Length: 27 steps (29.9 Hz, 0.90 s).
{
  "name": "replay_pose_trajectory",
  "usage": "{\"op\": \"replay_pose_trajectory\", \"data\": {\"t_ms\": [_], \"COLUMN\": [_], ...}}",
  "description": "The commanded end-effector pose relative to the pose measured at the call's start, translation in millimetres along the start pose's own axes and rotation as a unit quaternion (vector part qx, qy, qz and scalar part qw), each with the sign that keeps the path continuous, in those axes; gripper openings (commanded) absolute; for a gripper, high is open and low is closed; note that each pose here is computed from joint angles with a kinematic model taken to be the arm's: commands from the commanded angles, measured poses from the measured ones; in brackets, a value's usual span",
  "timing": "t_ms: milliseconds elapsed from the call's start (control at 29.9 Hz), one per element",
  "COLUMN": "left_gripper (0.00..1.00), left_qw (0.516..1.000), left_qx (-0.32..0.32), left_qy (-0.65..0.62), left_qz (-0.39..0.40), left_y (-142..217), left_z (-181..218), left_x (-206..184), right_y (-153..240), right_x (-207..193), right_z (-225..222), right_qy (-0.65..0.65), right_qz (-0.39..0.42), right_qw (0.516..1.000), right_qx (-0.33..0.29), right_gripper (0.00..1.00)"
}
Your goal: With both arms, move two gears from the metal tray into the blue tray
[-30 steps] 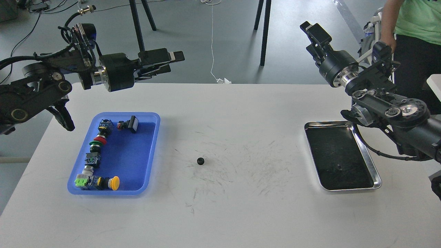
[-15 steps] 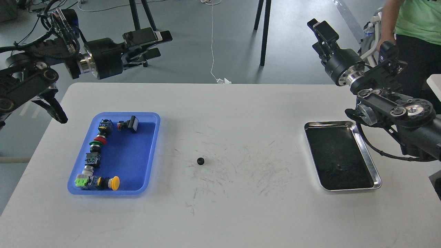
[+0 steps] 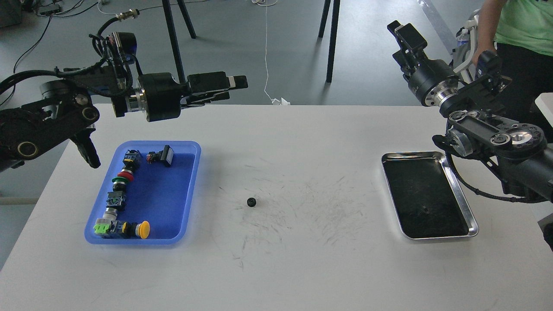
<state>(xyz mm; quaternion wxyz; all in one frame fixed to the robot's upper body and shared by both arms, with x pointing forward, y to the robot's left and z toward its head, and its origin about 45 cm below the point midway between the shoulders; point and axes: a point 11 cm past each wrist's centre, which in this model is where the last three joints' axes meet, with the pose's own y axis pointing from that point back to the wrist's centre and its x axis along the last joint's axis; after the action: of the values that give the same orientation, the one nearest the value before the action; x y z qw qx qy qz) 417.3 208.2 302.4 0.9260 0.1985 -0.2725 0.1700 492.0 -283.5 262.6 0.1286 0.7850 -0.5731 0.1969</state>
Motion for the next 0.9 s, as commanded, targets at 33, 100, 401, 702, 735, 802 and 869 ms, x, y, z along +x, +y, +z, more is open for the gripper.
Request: {"op": "replay_pose_trajectory", "data": {"t_ms": [33, 100, 401, 702, 735, 802, 869], "left_gripper": [0.98, 0.98, 0.98, 0.98, 0.98, 0.98, 0.98], "left_qw": [0.998, 0.996, 0.987, 0.984, 0.982, 0.98, 0.979], "left_qx": [-0.02, -0.025, -0.03, -0.011, -0.011, -0.008, -0.005], "left_qy": [-0.039, -0.055, -0.099, -0.097, -0.103, -0.103, -0.094], "left_qz": [-0.048, -0.067, -0.12, -0.151, -0.159, -0.172, -0.179], "left_y": [-14.9, -24.1, -54.8, -55.8, -58.8, -60.9, -60.1], "left_z": [18.4, 23.4, 26.5, 5.3, 4.8, -0.9, -8.6], "left_x": [-23.6, -32.9, -64.1, -93.2, -98.5, -111.9, -124.6], "right_y": [0.1, -0.3, -1.2, 15.8, 19.5, 24.3, 25.7], "right_x": [2.3, 3.2, 25.1, 50.7, 53.1, 51.9, 53.3], "right_z": [-0.4, -1.1, -10.1, 9.6, 14.4, 22.4, 23.9], "right_qy": [-0.003, -0.003, -0.02, -0.099, -0.103, -0.109, -0.116], "right_qz": [0.004, 0.006, 0.038, 0.091, 0.096, 0.098, 0.104], "right_qw": [1.0, 1.0, 0.999, 0.991, 0.99, 0.989, 0.988], "right_qx": [0.001, 0.002, 0.015, -0.008, -0.013, -0.021, -0.02], "right_gripper": [0.95, 0.95, 0.95, 0.95, 0.95, 0.95, 0.95]}}
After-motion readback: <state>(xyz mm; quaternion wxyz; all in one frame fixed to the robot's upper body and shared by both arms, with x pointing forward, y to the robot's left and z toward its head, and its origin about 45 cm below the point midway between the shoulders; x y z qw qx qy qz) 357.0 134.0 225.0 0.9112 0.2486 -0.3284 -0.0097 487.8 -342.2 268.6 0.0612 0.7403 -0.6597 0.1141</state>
